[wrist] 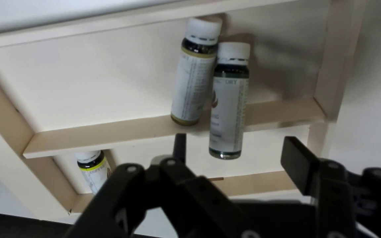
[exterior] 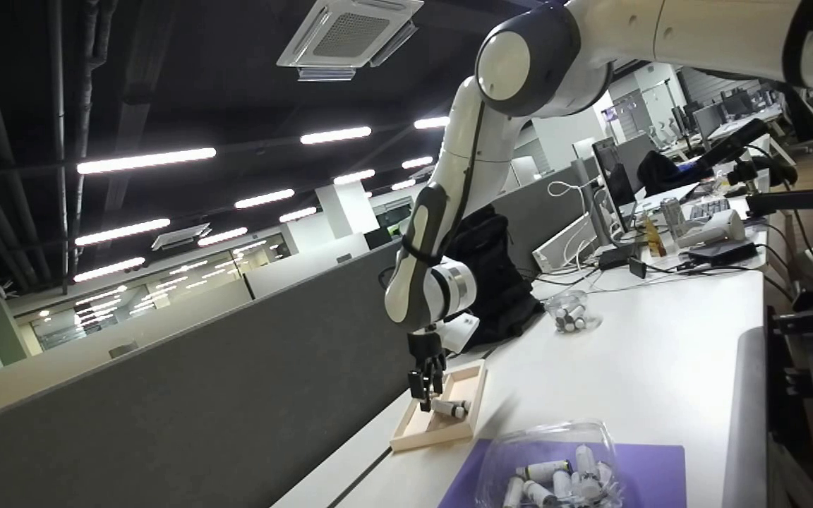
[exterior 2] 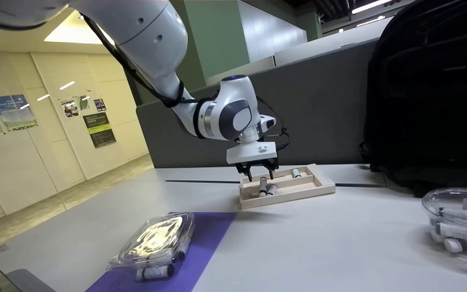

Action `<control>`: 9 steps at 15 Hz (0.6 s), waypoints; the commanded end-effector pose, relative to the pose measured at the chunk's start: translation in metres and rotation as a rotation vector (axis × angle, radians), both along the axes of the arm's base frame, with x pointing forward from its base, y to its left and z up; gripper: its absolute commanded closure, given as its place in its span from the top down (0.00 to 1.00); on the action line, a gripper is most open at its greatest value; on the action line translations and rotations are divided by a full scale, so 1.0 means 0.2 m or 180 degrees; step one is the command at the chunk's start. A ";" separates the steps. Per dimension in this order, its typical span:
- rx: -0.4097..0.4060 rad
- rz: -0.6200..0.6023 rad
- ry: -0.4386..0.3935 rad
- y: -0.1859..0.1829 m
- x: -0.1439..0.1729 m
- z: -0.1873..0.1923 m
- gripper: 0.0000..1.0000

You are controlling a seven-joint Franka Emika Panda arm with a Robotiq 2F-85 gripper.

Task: Remove the bottle from the tray and put it on the table

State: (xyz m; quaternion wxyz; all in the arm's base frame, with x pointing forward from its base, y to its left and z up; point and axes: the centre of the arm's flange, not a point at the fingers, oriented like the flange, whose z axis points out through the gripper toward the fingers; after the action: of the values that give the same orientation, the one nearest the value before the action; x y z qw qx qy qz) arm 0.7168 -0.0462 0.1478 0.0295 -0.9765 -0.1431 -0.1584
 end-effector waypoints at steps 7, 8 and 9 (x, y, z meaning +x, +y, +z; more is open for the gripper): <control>0.0058 -0.0072 0.0001 -0.01 0.07 0.01 0.03; 0.0082 -0.0082 -0.0003 -0.02 0.06 0.03 0.06; 0.0102 -0.0088 -0.0004 -0.03 0.06 0.06 0.07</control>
State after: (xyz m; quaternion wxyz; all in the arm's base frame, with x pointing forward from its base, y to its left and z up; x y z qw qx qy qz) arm 0.7226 -0.0448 0.1438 0.0340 -0.9759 -0.1415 -0.1627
